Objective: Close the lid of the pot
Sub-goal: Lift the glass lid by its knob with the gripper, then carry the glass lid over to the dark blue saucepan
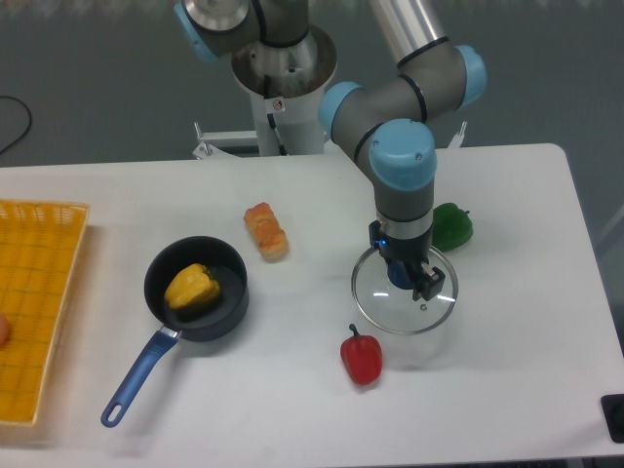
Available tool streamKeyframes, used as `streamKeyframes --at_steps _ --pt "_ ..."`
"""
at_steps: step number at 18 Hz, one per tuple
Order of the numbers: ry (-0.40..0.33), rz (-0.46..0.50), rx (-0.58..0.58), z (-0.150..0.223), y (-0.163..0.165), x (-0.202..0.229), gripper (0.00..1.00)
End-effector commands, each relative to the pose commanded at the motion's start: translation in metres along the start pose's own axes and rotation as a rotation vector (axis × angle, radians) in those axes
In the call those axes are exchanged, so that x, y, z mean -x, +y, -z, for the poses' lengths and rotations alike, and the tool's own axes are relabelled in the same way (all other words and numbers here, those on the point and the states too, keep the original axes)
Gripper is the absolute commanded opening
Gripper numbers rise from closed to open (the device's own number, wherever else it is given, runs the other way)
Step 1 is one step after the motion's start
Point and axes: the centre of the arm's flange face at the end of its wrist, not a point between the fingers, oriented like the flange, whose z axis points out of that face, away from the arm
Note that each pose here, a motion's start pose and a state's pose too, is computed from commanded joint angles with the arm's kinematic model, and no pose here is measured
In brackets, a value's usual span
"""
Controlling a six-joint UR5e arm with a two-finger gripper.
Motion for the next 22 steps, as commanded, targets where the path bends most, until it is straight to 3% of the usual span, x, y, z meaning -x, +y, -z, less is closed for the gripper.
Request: streamKeyframes --at_steps 7,12,22 --pt "-0.013 -0.004 0.004 0.012 -0.005 -0.004 0.64" --pt "-0.034 0.005 -0.005 0.032 -0.027 -0.018 0.64" --pt "-0.029 0.0 -0.014 0.054 -0.137 -0.077 0.64"
